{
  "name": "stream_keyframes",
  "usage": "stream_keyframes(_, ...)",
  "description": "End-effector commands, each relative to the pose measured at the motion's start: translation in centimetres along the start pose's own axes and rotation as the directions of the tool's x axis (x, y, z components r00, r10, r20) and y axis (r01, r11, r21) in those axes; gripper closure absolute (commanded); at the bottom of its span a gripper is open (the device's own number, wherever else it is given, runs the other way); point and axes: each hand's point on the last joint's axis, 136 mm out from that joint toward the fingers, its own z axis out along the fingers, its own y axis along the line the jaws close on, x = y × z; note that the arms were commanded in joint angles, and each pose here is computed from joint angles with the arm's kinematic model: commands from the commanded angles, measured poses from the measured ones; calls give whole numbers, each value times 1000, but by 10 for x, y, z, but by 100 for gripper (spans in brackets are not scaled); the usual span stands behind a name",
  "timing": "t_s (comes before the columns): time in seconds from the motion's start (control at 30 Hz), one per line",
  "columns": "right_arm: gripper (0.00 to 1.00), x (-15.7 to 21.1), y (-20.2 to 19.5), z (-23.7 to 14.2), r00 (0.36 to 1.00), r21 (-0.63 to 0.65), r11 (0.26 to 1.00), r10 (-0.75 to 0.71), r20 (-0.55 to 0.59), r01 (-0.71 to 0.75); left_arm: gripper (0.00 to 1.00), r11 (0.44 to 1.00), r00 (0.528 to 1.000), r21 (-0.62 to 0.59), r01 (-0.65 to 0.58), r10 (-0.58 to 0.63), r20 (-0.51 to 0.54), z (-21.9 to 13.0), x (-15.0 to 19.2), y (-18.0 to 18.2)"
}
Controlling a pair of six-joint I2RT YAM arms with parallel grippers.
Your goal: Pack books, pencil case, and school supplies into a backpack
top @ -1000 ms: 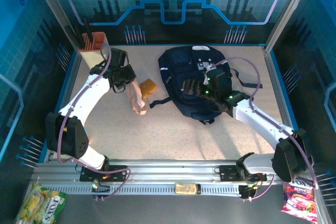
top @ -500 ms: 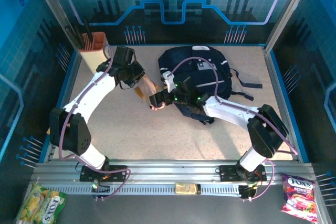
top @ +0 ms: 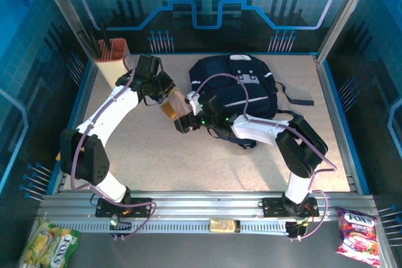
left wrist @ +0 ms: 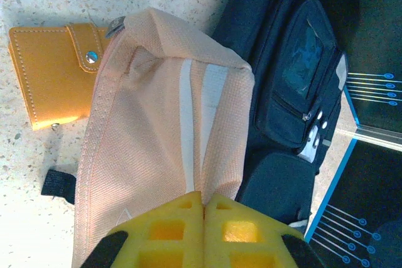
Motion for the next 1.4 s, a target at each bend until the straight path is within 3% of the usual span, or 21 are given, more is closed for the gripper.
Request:
stream_keyframes(0.0,20,-20,6,3,997,17,999,-52,55,51,100,999,1000,40,11,-10,-15,-7,4,-8)
stream_keyframes(0.17,57,-25,2,-3,996,37,998,-51,76,48,100,999,1000,44,14,-14,4,-11,1,-7)
stream_keyframes(0.23,69,-28,1,-9,996,33,999,-37,86,34,89,998,1000,54,13,-14,16,-14,-3,-7)
stream_keyframes(0.3,78,-32,0,-18,994,25,1000,-21,109,18,71,998,999,69,-7,4,34,-19,-7,-8)
stream_keyframes(0.53,85,-52,-18,-70,978,-13,995,95,186,-94,29,944,953,167,-286,261,154,-43,-17,-27)
stream_keyframes(0.7,87,-58,-52,-119,953,10,978,202,226,-210,9,830,871,269,-488,441,217,-57,-2,-41)
stream_keyframes(0.8,87,-59,-79,-150,927,56,956,264,266,-288,3,758,809,286,-586,532,249,-58,12,-46)
stream_keyframes(0.9,87,-58,-110,-183,891,120,920,320,322,-373,1,662,711,258,-703,662,238,-48,37,-54)
stream_keyframes(1.1,87,-45,-154,-238,835,254,829,380,398,-498,1,412,461,268,-871,874,152,-5,102,-70)
stream_keyframes(1.37,87,-14,-190,-288,743,334,684,471,476,-648,7,0,5,290,-957,1000,15,56,181,-65)
